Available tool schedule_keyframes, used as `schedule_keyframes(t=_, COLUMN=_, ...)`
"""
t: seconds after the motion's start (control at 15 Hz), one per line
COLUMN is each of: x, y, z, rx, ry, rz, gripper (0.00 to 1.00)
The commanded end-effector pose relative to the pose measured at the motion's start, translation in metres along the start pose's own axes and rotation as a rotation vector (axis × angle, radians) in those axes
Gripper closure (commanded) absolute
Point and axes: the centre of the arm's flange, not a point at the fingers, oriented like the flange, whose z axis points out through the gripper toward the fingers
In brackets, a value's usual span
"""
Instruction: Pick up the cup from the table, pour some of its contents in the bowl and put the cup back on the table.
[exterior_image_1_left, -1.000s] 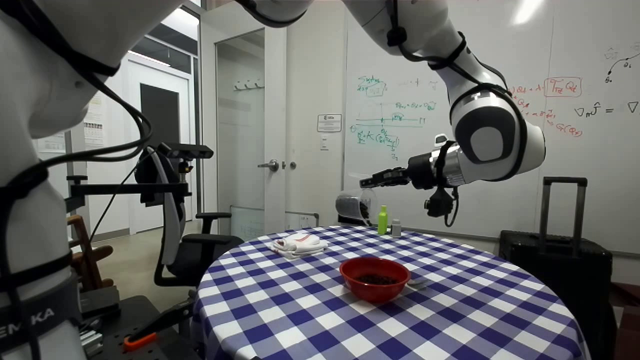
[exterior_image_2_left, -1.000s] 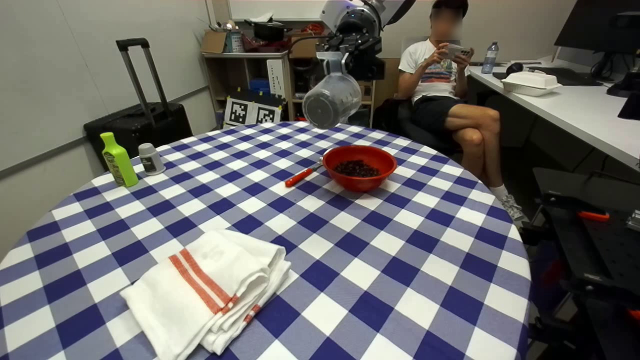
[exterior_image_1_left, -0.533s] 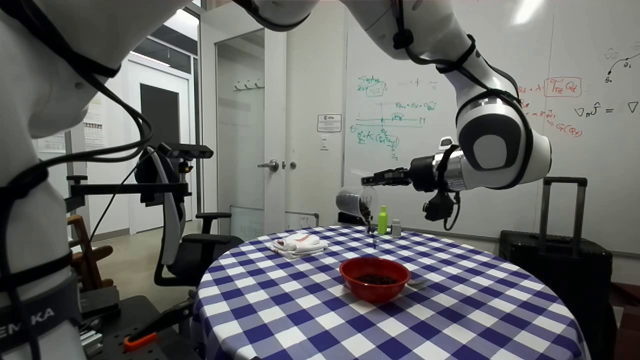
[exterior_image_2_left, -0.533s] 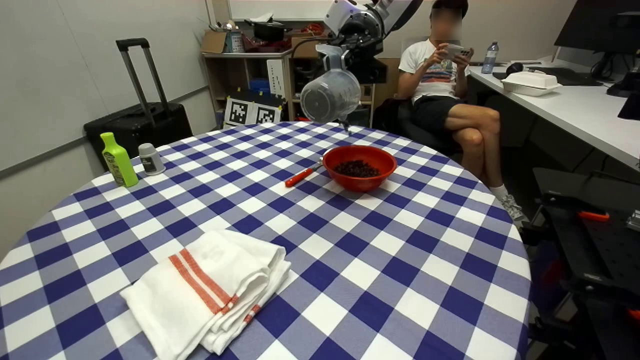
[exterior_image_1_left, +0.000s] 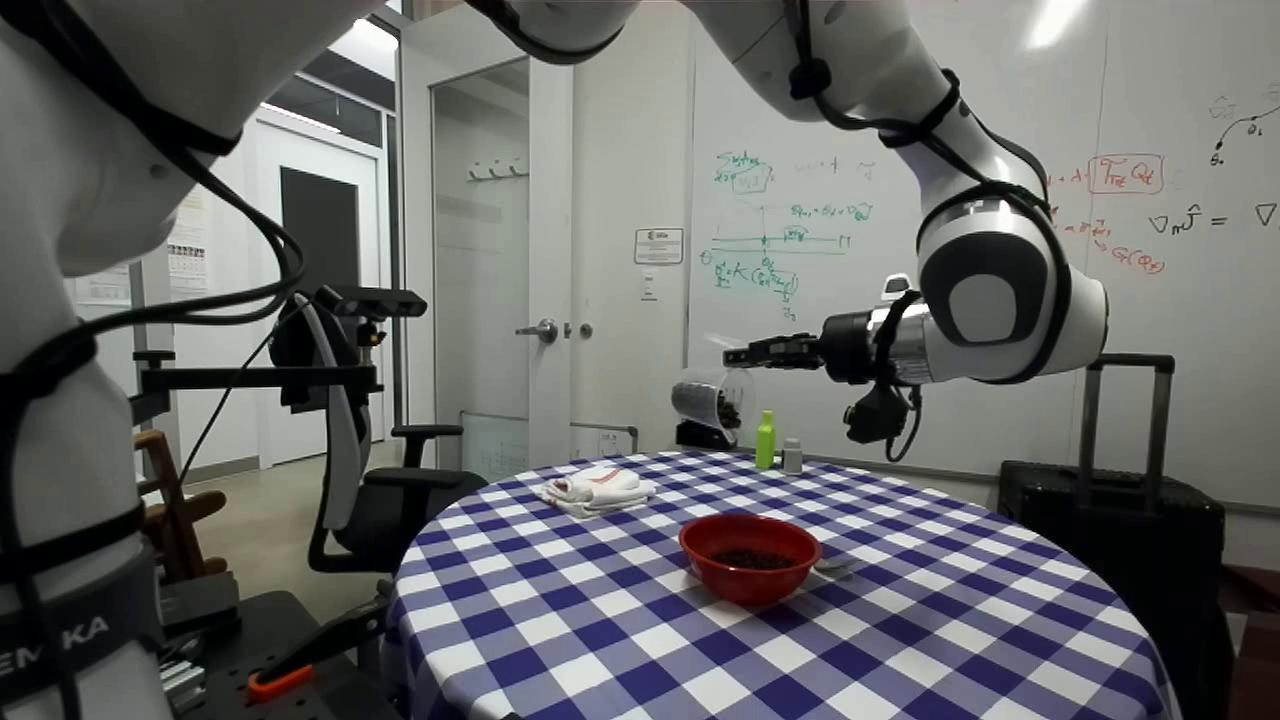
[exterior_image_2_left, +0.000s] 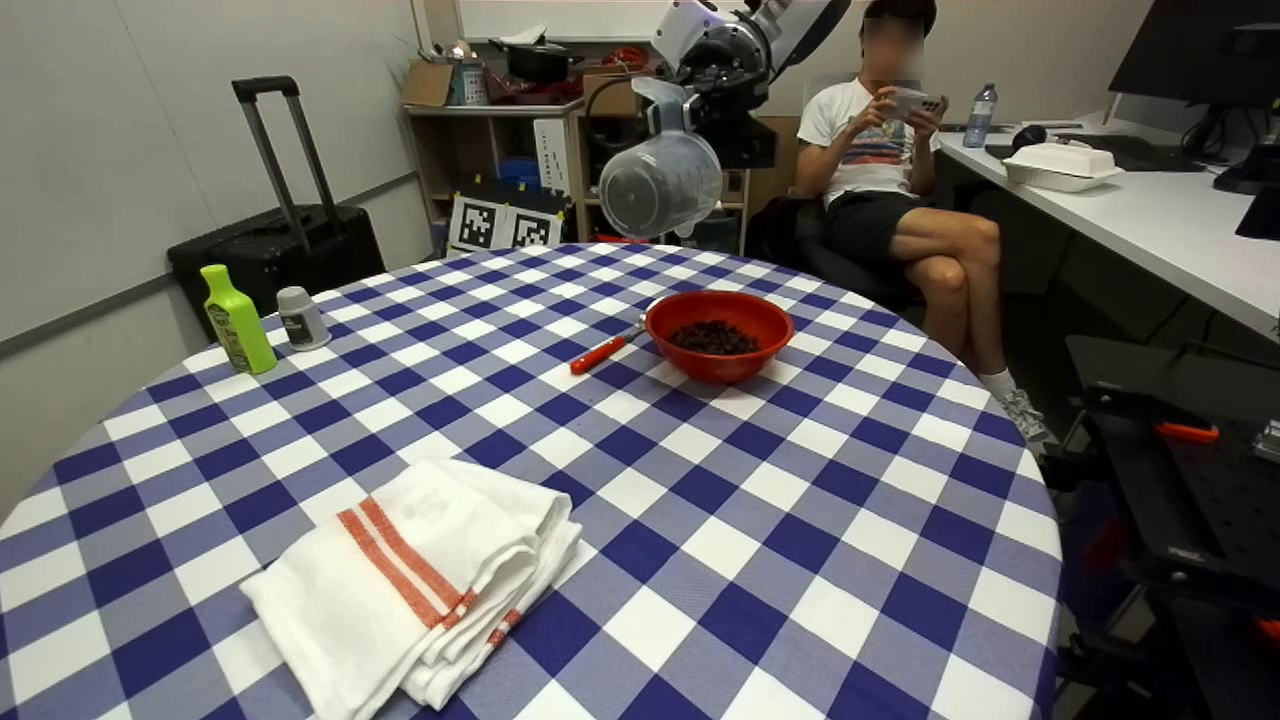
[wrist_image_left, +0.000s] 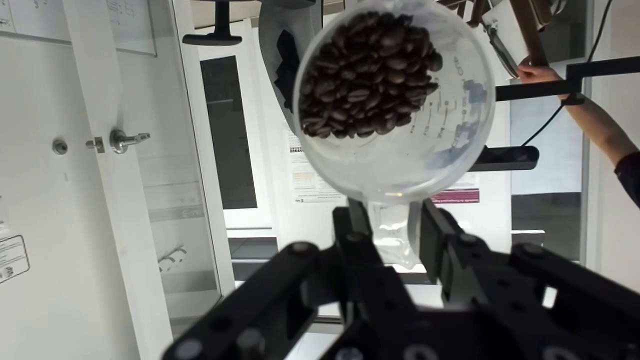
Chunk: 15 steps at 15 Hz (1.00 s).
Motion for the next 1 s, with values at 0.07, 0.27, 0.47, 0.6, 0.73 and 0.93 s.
schedule_keyframes(t=0.07, x=0.004, y=0.0, z=0.003, rx=0.014, ry=-0.01, rz=0.025, gripper=0.93)
schedule_keyframes(t=0.27, x=0.005, y=0.005, z=0.011, rx=0.036, ry=-0.1, rz=0.093, gripper=0.93)
schedule_keyframes(t=0.47, x=0.006, y=0.011, z=0.023, rx=0.069, ry=-0.196, rz=0.153, gripper=0.93)
schedule_keyframes(t=0.6, x=0.009, y=0.014, z=0.03, rx=0.093, ry=-0.188, rz=0.136, gripper=0.93)
schedule_keyframes(t=0.73, x=0.014, y=0.018, z=0.036, rx=0.108, ry=-0.245, rz=0.157, gripper=0.93)
schedule_keyframes(t=0.93, x=0.021, y=0.022, z=0.041, rx=0.125, ry=-0.331, rz=0.182, gripper=0.93)
